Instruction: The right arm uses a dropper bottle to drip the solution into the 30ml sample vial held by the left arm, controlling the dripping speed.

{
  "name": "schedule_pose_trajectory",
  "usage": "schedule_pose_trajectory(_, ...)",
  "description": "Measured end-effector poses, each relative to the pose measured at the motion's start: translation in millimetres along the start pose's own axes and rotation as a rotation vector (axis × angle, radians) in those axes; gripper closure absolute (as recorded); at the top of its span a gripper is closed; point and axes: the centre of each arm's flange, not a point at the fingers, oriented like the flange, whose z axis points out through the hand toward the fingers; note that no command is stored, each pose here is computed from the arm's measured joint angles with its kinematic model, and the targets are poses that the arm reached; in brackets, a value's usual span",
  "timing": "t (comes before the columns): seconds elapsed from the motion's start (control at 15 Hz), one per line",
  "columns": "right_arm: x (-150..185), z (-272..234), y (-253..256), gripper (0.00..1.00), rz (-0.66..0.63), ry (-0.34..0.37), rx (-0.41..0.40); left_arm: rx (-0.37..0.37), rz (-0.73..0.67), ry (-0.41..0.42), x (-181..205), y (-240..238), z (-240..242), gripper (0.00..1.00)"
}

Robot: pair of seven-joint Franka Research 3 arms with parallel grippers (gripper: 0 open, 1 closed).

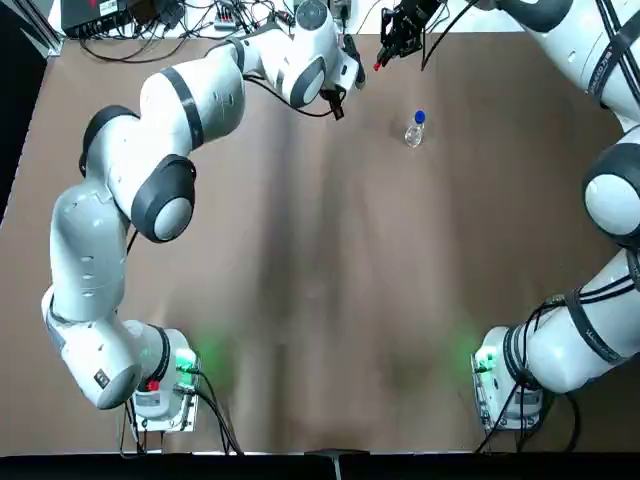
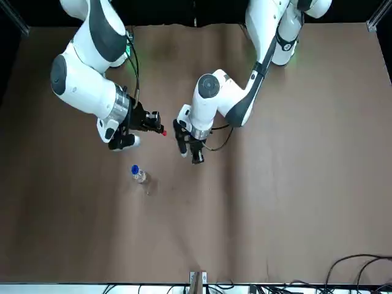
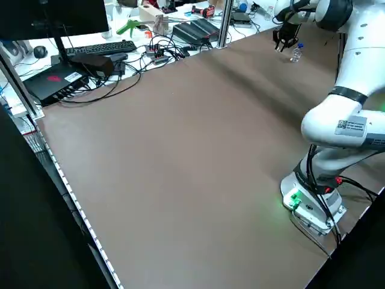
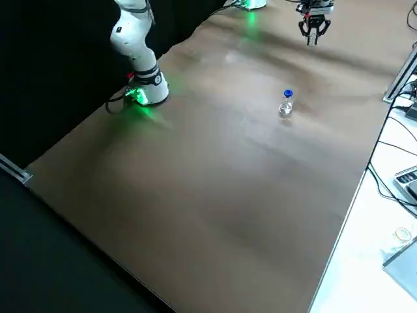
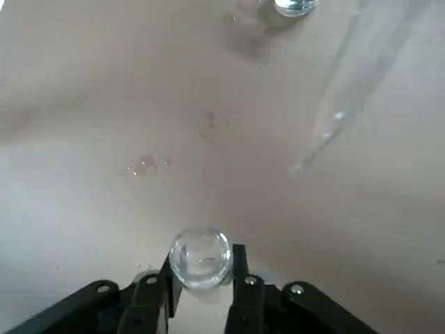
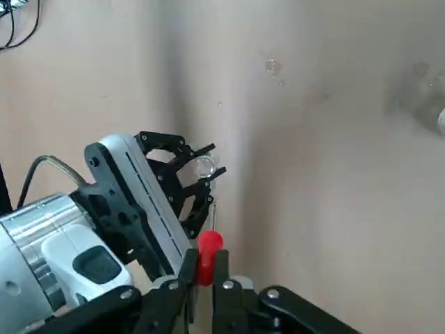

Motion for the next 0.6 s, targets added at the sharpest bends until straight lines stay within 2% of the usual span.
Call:
schedule_pose_trajectory(0.13, 3.2, 6.4, -4.2, 0.88, -0.004, 0.028, 0.009, 0.0, 0.0, 0.0, 0.0, 0.0, 0.0, 0.68)
schedule_pose_trajectory(0.6, 4.5, 35.6, -11.4, 0.88, -0.014, 0.028, 0.003, 0.0, 0.0, 0.0, -0.1, 0.0, 0.2, 0.68)
